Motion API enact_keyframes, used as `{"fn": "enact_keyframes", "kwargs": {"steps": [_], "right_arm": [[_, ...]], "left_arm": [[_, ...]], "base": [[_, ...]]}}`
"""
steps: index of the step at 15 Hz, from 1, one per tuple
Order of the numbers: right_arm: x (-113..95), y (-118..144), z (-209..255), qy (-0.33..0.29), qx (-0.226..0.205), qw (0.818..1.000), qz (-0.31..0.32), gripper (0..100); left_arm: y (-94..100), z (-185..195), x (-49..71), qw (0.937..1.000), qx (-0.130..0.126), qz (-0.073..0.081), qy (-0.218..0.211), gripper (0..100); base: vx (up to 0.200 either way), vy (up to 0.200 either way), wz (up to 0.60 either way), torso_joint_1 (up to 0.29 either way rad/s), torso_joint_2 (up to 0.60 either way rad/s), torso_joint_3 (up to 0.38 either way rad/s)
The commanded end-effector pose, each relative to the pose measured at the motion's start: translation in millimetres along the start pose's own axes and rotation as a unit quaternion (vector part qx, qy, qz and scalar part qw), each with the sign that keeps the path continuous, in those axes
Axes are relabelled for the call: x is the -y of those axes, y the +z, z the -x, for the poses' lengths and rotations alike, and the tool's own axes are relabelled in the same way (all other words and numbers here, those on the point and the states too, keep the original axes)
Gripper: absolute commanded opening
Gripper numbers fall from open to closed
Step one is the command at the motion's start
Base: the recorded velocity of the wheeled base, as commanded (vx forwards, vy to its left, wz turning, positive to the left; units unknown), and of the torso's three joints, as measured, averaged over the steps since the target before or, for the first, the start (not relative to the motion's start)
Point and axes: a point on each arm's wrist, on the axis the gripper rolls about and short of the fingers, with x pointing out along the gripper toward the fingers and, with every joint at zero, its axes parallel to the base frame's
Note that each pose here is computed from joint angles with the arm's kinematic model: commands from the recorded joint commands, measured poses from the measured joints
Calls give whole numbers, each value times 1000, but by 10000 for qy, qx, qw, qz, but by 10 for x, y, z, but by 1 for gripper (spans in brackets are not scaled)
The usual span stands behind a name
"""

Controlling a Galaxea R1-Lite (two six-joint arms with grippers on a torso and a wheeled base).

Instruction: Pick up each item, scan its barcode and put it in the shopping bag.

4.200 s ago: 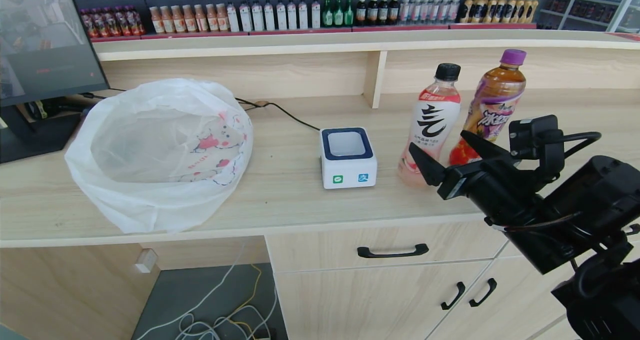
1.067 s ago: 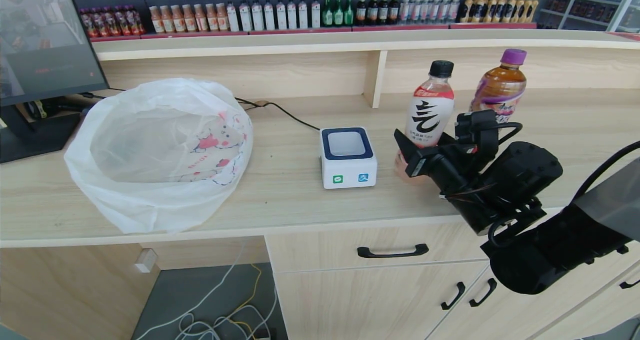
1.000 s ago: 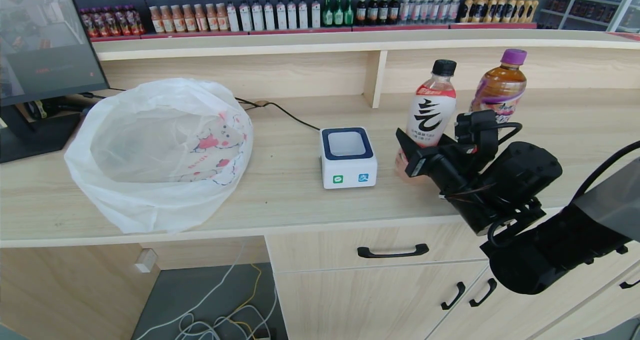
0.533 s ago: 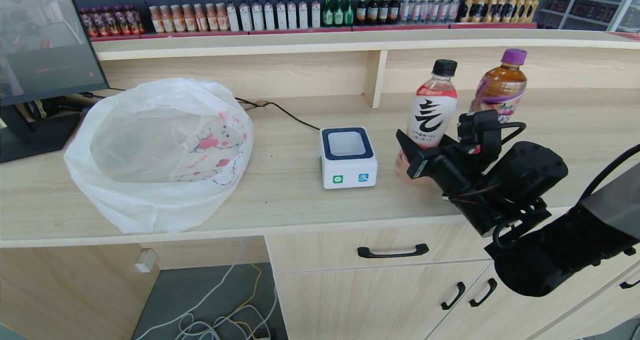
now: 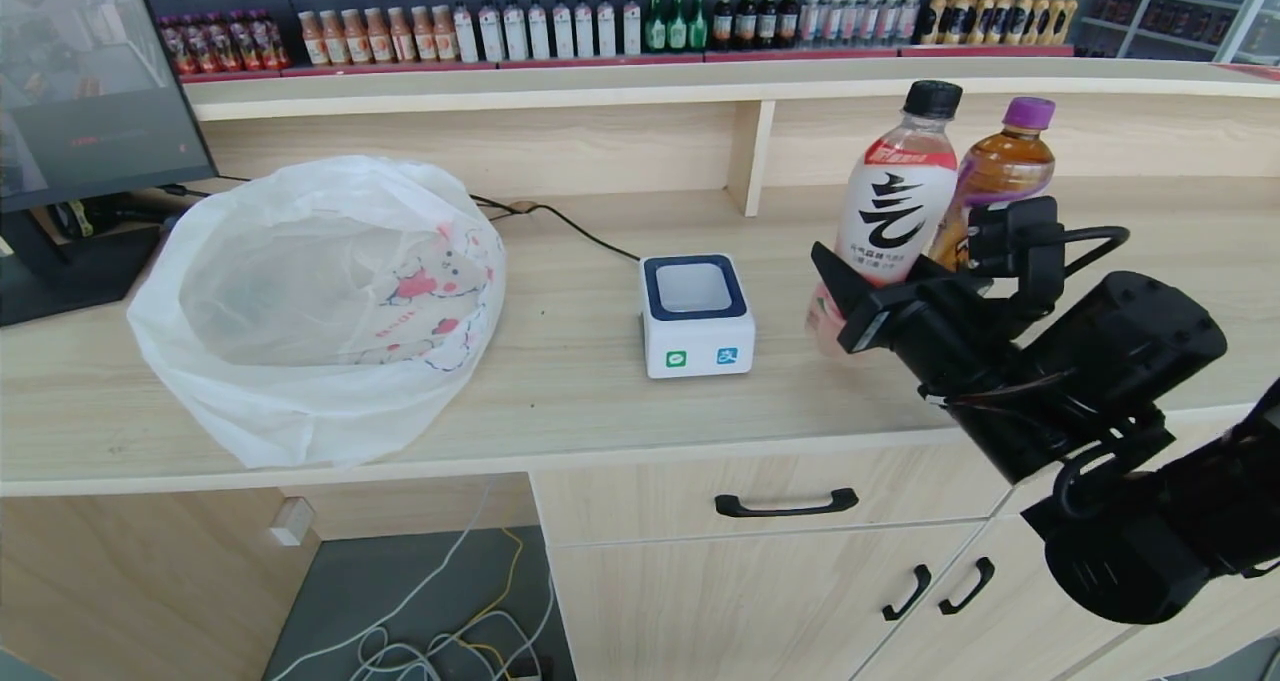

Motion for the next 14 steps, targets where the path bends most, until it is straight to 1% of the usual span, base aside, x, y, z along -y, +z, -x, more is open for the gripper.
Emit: {"fn": "enact_keyframes", "kwargs": {"steps": [1,2,4,7,14], "right_arm": [[-124,315,239,251,244,9993,-91,0],[-167,393,321,337,294,9989,-131,0],[-168,490,491,400,304,9986,-159,0],[-254,560,688,636,270,9973,-245,0],[-167,688,1124,690,233,9969,-291,0]], "left_arm": [[0,0,0,10000,2,1,0,100],[0,0,0,10000,2,1,0,100],[0,0,0,10000,2,1,0,100],[0,0,0,10000,2,1,0,100],[0,0,0,10000,2,1,0,100]], "base": [[0,0,0,0,0,0],[0,0,0,0,0,0],[0,0,0,0,0,0],[0,0,0,0,0,0],[0,0,0,0,0,0]]}}
